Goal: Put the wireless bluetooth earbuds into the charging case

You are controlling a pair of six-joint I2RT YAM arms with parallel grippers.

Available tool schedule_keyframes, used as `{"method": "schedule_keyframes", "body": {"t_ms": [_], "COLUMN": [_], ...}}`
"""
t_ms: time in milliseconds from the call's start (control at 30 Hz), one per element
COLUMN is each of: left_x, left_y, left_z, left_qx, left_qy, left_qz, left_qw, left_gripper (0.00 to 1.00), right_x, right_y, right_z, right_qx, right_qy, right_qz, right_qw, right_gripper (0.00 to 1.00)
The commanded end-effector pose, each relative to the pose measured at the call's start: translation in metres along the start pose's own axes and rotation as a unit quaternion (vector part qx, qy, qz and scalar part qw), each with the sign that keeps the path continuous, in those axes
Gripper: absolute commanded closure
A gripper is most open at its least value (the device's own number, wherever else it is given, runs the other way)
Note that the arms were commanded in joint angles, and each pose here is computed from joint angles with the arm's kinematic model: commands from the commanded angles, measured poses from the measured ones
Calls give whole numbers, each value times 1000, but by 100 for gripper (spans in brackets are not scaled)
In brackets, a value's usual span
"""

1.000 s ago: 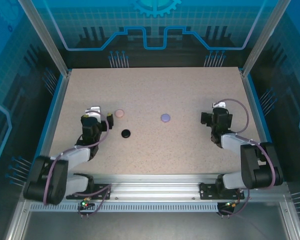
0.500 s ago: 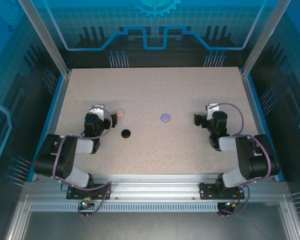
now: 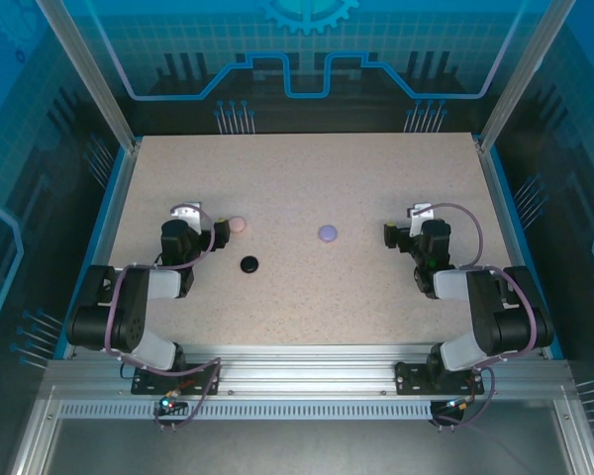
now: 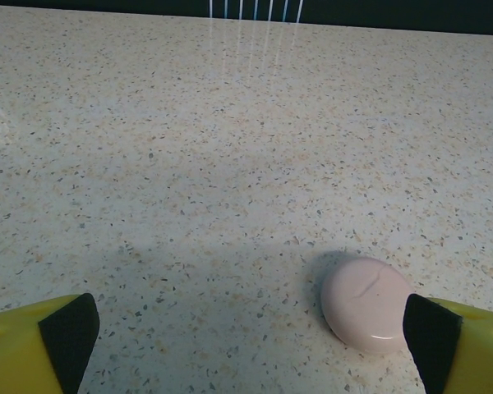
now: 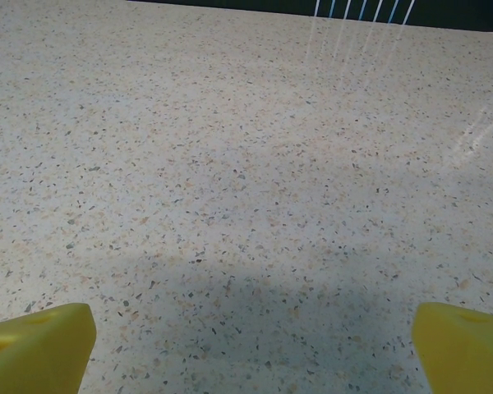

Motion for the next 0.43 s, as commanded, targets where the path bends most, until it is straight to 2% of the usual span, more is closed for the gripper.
{"method": "schedule_keyframes", "body": {"t_ms": [0,400], "left_x": [-2,-2], "left_y": [2,3], "left_z": [-3,-2], "left_qx": [7,9], "left_qy": [-2,-3], "left_qz": [8,2], "left_qw": [1000,1000], "left_gripper": [1,1], "right_x": [-2,-3], "right_y": [2,2], "right_z": [-9,-9], "right_qx": [5,6], "right_qy": [-22,-16], "right_qz": [-1,-21], "right_qw": [1000,1000], "right_gripper": [0,0]}}
Point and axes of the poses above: each hand's point on the last joint's axis, 136 mm out from that joint toward the fingers, its own x axis back along the fingers, its own y axis along the line the jaws close on, z = x × y, the point moved 10 cm from there along x, back along the fingers, and after that the axes turned 8 degrees about -x, right-handed, at the moved point
